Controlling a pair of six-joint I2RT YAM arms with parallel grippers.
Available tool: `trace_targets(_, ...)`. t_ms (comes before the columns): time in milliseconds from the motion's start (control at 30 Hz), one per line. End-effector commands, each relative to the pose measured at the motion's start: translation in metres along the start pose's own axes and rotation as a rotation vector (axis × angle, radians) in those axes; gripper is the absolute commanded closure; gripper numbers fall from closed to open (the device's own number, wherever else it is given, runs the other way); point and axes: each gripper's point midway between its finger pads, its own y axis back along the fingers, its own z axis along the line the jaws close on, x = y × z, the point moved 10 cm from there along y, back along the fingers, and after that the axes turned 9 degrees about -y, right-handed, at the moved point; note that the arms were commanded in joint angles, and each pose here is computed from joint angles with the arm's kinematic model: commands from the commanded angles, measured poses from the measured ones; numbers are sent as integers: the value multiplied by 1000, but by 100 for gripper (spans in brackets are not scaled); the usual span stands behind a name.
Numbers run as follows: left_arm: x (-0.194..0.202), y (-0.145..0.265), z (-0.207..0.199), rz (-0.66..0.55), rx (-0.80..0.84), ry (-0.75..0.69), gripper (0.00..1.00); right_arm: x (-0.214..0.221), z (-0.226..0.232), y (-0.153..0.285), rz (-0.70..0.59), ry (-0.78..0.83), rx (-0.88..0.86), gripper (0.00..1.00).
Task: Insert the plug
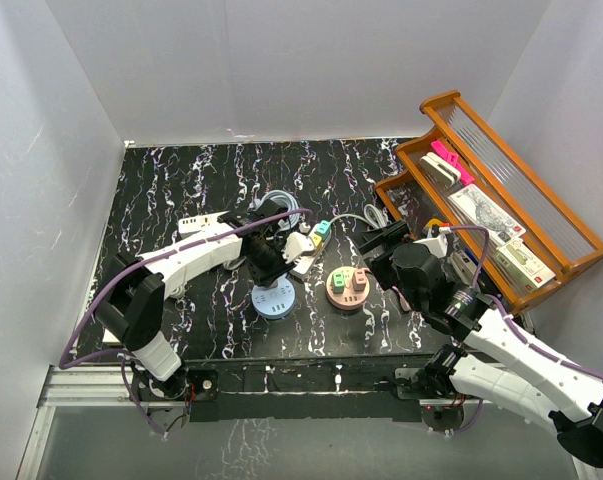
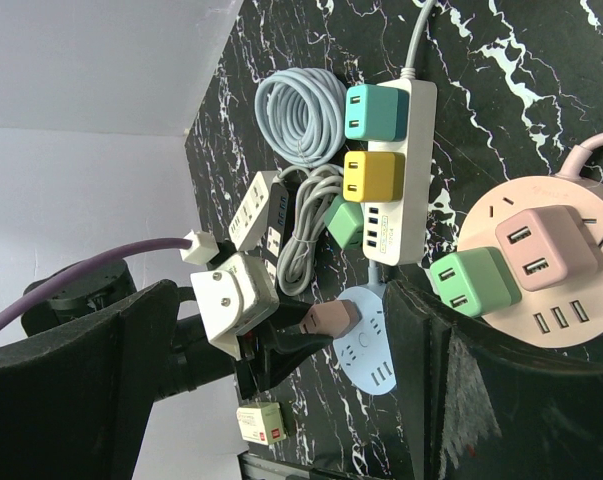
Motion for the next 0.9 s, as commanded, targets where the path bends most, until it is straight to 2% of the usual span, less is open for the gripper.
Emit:
trace_targets(0, 13, -2, -5, 8, 19, 20, 100, -6, 13, 7, -23, -32, -51, 19)
trace_targets(300, 13, -13, -2, 49, 53, 51, 100, -6, 13, 6, -20, -32, -49, 19)
trace_targets(500, 17, -9, -12, -9, 58, 62, 100, -11, 14, 11, -47, -37, -55, 19)
trace_targets(867, 13, -5, -9, -23, 30, 51, 100, -11, 15, 12, -53, -35, -60, 19)
